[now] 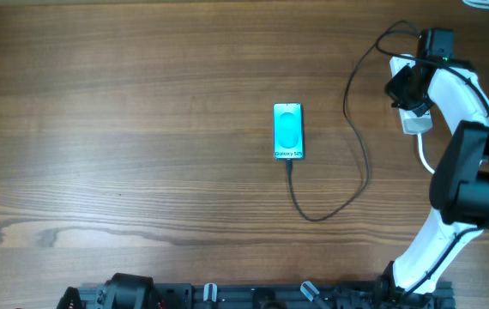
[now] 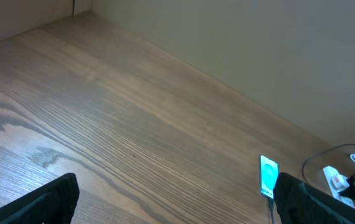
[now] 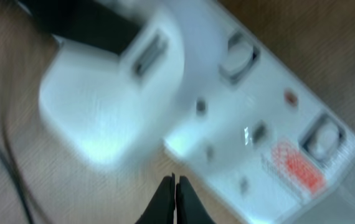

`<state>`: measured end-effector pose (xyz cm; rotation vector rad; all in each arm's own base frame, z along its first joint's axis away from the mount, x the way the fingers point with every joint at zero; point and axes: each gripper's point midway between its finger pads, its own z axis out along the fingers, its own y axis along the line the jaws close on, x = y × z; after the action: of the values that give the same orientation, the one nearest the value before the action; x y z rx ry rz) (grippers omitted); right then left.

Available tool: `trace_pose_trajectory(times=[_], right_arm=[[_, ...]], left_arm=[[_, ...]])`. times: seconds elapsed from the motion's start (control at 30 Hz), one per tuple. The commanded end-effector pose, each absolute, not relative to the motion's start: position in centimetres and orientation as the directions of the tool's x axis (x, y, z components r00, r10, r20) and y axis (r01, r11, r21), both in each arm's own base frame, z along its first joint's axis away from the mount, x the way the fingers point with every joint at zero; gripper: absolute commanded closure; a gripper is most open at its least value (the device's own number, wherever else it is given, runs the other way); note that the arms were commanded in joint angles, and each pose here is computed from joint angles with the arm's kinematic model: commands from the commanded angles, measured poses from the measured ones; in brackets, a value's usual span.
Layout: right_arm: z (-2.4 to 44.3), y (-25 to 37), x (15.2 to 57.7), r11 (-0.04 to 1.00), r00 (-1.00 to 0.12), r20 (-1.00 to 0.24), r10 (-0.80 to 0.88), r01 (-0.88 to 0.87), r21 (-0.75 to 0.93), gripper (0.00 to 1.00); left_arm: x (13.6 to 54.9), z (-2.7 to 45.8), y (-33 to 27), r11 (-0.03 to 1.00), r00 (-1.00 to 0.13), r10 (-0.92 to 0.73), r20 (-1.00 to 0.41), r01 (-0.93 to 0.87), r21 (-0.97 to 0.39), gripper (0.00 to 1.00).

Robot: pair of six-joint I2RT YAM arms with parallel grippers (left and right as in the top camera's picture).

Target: Plug charger to phone and switch on socket

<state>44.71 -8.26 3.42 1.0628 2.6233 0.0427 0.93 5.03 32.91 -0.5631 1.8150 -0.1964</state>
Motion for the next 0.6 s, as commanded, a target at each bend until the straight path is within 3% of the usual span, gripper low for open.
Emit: trace_pose_trajectory(times=[0.0, 0.2, 0.43, 0.57], right_arm=[[12.1, -8.0, 44.3, 0.749, -0.647, -0.388, 0.657, 0.62, 0.235, 0.95], [21.8, -7.2, 40.2, 0.761, -0.585, -0.498, 0.64, 0.575, 0.301, 0.95], [30.3, -6.0, 33.0, 0.792, -0.519, -0.612, 0.597, 0.505, 0.343, 0.95], [35.3, -4.4, 24.1, 0.814, -0.443, -0.699, 0.561, 0.446, 0.371, 0.96]], left_arm=[[0.2, 32.9, 5.4, 0.87, -0.179, -0.468, -0.865, -0.266, -0.416, 0.0], [-3.0, 33.0, 6.1, 0.856, -0.044, -0.491, -0.87, -0.212, -0.472, 0.0], [-2.8, 32.4, 5.8, 0.86, -0.076, -0.489, -0.869, -0.211, -0.465, 0.0], [-3.2, 30.8, 5.9, 0.865, -0.132, -0.479, -0.868, -0.24, -0.441, 0.0]])
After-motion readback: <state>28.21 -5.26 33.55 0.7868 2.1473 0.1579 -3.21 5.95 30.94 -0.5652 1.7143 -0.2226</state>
